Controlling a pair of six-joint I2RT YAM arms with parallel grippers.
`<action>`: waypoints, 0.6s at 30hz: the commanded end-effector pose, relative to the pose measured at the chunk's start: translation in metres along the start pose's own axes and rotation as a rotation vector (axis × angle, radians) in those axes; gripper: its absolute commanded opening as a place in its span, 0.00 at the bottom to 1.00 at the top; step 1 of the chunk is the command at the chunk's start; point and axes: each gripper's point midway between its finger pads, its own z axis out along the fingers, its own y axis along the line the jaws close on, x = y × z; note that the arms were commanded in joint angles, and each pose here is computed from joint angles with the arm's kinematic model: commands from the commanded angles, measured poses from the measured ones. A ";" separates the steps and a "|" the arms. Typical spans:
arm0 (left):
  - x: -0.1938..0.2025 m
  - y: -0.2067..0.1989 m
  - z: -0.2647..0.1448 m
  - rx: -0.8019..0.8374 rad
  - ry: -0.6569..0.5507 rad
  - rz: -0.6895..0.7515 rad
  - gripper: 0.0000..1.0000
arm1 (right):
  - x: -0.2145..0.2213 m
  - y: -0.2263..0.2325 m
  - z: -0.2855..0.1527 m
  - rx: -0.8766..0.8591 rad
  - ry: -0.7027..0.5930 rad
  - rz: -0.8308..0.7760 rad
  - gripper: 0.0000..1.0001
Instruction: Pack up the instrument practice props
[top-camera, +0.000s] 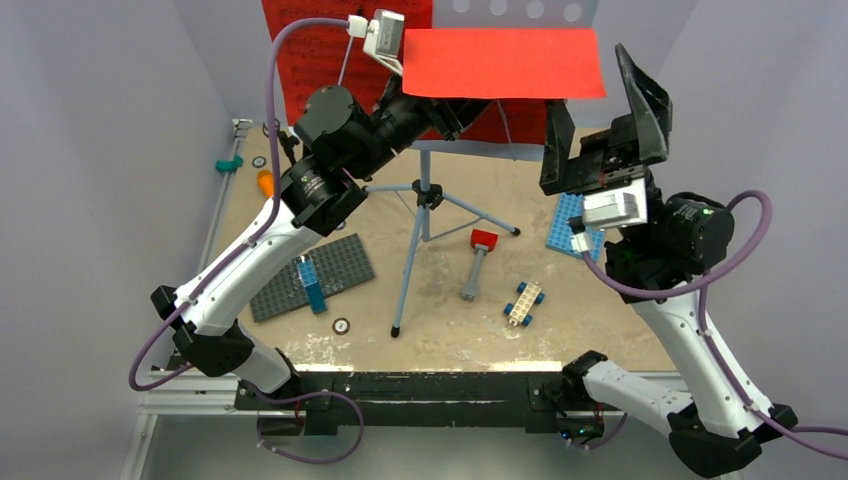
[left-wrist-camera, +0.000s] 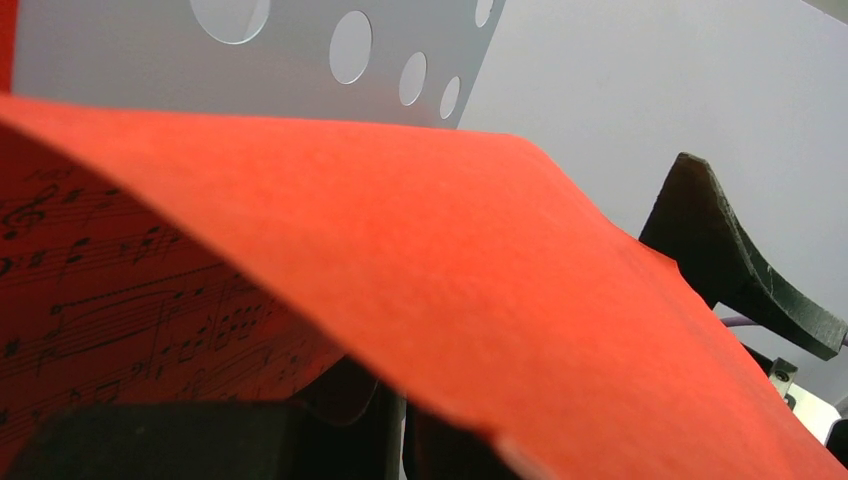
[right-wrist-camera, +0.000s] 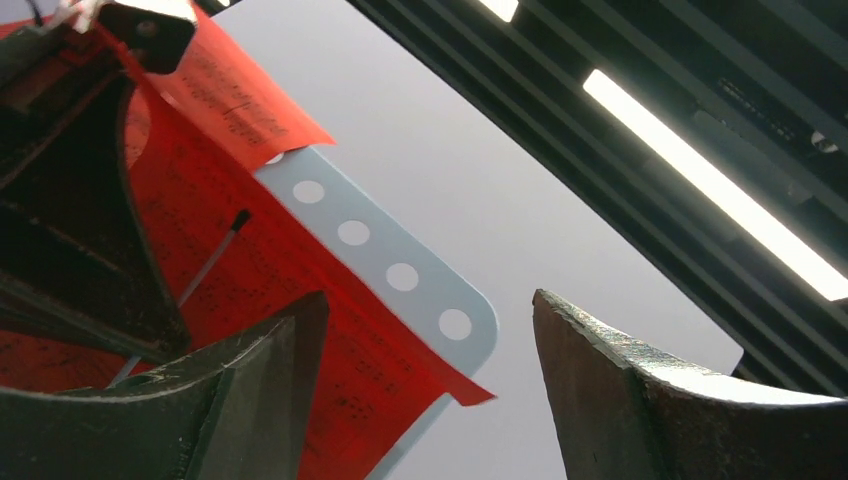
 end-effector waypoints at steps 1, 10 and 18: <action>-0.010 -0.031 -0.006 0.098 0.000 -0.028 0.00 | 0.001 0.011 0.008 -0.072 -0.006 -0.150 0.78; -0.008 -0.030 -0.007 0.091 0.007 -0.023 0.00 | 0.005 0.014 0.014 -0.068 0.016 -0.190 0.42; -0.010 -0.030 -0.009 0.087 -0.006 -0.012 0.00 | -0.013 -0.022 0.014 0.053 0.012 -0.164 0.06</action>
